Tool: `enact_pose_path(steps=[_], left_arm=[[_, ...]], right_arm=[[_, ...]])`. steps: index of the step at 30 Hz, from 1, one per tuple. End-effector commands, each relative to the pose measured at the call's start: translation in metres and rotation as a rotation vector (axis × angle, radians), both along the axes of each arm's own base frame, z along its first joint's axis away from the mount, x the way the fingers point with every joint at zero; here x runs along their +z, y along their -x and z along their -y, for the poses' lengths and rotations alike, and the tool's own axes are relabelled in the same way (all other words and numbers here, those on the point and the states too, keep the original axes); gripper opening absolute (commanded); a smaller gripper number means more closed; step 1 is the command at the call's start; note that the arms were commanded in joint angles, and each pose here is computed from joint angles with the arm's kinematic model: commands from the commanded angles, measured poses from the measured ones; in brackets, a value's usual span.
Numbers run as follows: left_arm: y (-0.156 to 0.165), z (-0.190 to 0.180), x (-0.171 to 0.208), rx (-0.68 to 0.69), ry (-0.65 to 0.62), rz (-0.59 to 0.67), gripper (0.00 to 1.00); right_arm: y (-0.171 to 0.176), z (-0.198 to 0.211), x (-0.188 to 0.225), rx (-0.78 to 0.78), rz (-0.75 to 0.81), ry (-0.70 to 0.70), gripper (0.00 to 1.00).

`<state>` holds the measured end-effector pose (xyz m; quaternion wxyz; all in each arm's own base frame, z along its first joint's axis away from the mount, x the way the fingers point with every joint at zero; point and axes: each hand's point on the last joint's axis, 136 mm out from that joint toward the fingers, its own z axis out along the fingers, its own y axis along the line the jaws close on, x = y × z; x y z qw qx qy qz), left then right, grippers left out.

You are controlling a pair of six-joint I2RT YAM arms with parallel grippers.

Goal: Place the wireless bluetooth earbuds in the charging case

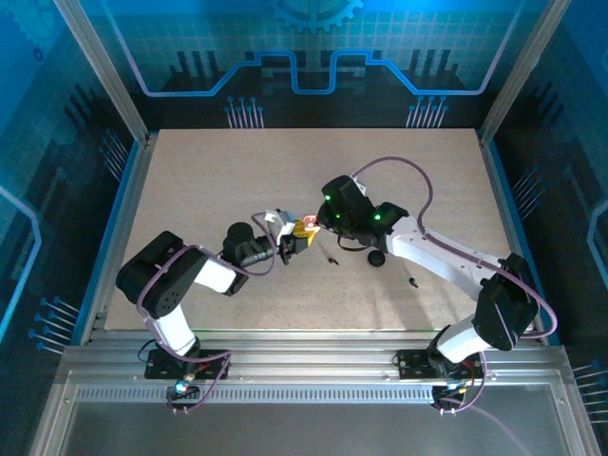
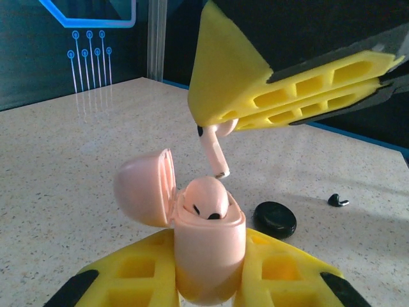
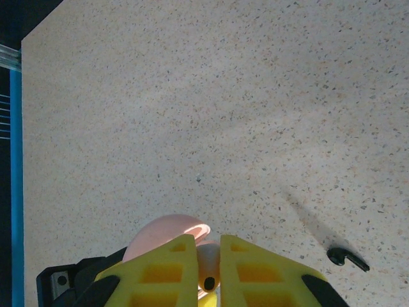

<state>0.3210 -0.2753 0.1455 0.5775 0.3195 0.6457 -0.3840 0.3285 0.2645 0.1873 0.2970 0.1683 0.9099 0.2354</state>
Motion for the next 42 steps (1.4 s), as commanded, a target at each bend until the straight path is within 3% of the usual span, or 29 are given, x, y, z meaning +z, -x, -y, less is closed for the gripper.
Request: enact_pose_path(steps=[1,32,42], left_arm=[[0.001,0.003,0.011,-0.015,0.044,0.030,0.08],[-0.001,0.002,0.038,-0.009,0.082,0.084,0.08],[0.001,0.002,0.046,-0.018,0.091,0.101,0.08]], right_arm=[[-0.004,-0.009,0.011,0.010,0.035,-0.002,0.12],[0.015,-0.014,-0.003,0.058,0.042,-0.004,0.13],[0.018,-0.013,0.001,0.066,0.065,-0.031,0.23]])
